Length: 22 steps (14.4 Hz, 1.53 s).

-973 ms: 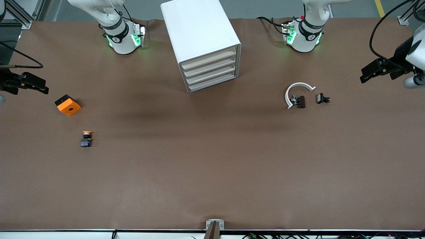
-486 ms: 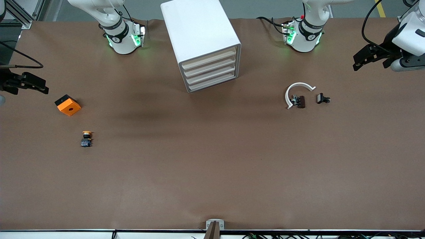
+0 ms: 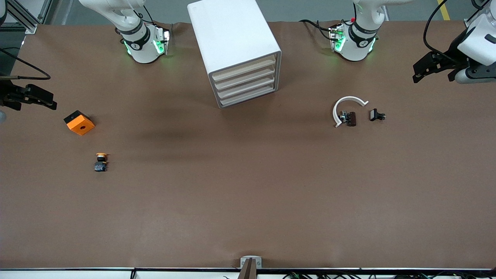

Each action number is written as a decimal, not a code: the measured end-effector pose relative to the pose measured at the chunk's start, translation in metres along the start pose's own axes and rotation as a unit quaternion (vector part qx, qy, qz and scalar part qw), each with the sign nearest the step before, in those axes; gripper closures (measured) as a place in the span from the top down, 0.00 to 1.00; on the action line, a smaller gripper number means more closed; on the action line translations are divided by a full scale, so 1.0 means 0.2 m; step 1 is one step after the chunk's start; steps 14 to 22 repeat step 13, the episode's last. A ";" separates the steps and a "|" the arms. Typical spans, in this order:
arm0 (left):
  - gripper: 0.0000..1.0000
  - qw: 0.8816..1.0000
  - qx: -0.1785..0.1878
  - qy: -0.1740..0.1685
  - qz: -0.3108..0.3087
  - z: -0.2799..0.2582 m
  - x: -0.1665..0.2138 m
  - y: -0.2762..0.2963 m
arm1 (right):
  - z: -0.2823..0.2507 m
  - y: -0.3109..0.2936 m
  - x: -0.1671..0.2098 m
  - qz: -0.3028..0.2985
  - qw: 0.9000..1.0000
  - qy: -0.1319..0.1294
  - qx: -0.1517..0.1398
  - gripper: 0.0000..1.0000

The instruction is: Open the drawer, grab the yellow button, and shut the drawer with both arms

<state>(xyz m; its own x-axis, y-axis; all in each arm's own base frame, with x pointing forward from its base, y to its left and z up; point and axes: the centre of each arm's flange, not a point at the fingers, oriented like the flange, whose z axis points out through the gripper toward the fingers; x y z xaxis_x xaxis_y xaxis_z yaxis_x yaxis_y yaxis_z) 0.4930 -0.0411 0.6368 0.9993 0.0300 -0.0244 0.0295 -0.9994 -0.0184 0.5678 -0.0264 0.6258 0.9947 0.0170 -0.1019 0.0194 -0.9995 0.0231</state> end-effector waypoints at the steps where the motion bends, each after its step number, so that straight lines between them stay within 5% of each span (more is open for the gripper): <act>1: 1.00 1.000 -0.001 0.001 -0.002 0.00 0.01 -0.01 | 0.00 0.00 0.00 0.000 1.000 0.000 0.000 1.00; 22: 1.00 1.000 -0.005 0.002 -0.010 0.01 0.13 -0.05 | -0.02 0.00 0.00 0.002 1.000 0.009 0.000 1.00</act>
